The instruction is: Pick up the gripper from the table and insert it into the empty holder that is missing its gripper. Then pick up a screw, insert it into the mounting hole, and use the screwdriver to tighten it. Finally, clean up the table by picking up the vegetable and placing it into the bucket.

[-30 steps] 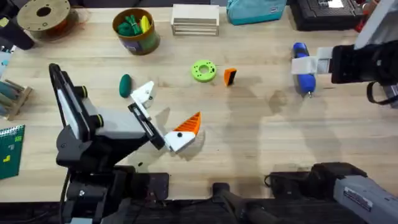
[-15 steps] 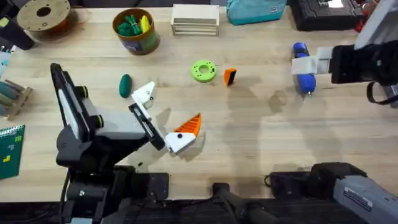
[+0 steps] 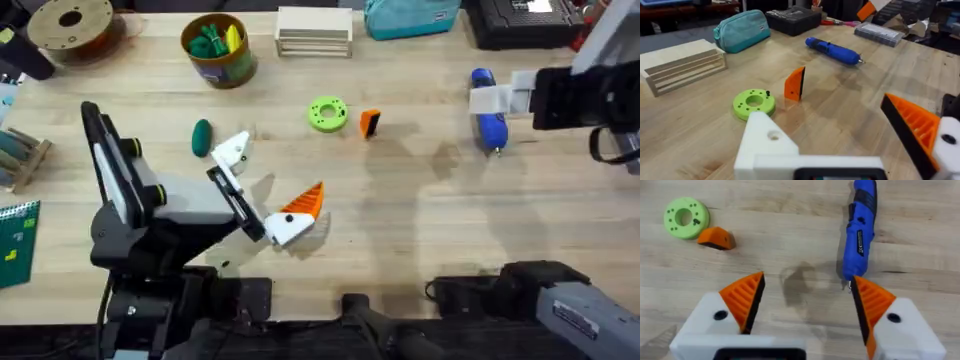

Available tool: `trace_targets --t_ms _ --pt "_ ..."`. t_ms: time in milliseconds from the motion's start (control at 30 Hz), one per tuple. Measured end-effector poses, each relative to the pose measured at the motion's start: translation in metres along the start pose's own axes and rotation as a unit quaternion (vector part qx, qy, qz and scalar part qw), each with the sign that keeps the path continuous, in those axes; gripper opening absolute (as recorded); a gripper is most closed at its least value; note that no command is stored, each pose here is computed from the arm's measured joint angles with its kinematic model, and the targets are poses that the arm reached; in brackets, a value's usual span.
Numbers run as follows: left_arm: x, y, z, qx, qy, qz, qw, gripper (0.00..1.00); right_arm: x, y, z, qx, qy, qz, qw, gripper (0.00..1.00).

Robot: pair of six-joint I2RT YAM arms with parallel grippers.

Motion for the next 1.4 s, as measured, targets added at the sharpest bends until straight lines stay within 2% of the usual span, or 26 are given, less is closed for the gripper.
trace_targets --t_ms 500,733,933,1100,1267,1333,1400 --pt "0.0 0.0 0.0 0.0 0.0 0.0 1.0 0.986 -0.001 0.013 0.0 0.033 0.004 -0.003 0.999 0.991" --pt "0.0 0.0 0.0 0.0 0.0 0.0 1.0 0.986 0.011 0.053 -0.01 0.081 0.032 0.008 0.996 0.99" --pt "0.0 0.0 0.0 0.0 0.0 0.0 1.0 0.986 0.033 0.084 -0.021 0.065 0.074 0.035 0.994 0.99" --pt "0.0 0.0 0.0 0.0 0.0 0.0 1.0 0.986 0.053 0.11 -0.034 0.057 0.086 0.058 0.993 0.99" --pt "0.0 0.0 0.0 0.0 0.0 0.0 1.0 0.986 0.049 0.133 -0.059 0.056 0.117 0.093 0.987 0.99" --pt "0.0 0.0 0.0 0.0 0.0 0.0 1.0 0.985 0.042 0.154 -0.087 0.079 0.148 0.135 0.977 0.984" --pt "0.0 0.0 0.0 0.0 0.0 0.0 1.0 0.986 0.04 0.157 -0.095 0.083 0.154 0.135 0.975 0.982"
Point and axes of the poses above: each hand's point on the last joint's axis, 136 mm out from that joint toward the fingers, its own z axis back along the fingers, its own y axis along the line the jaws close on, x = y × z, the point moved 10 cm from there along z, back along the fingers, and after that the axes turned 2 degrees about z, right-handed, at the moved point
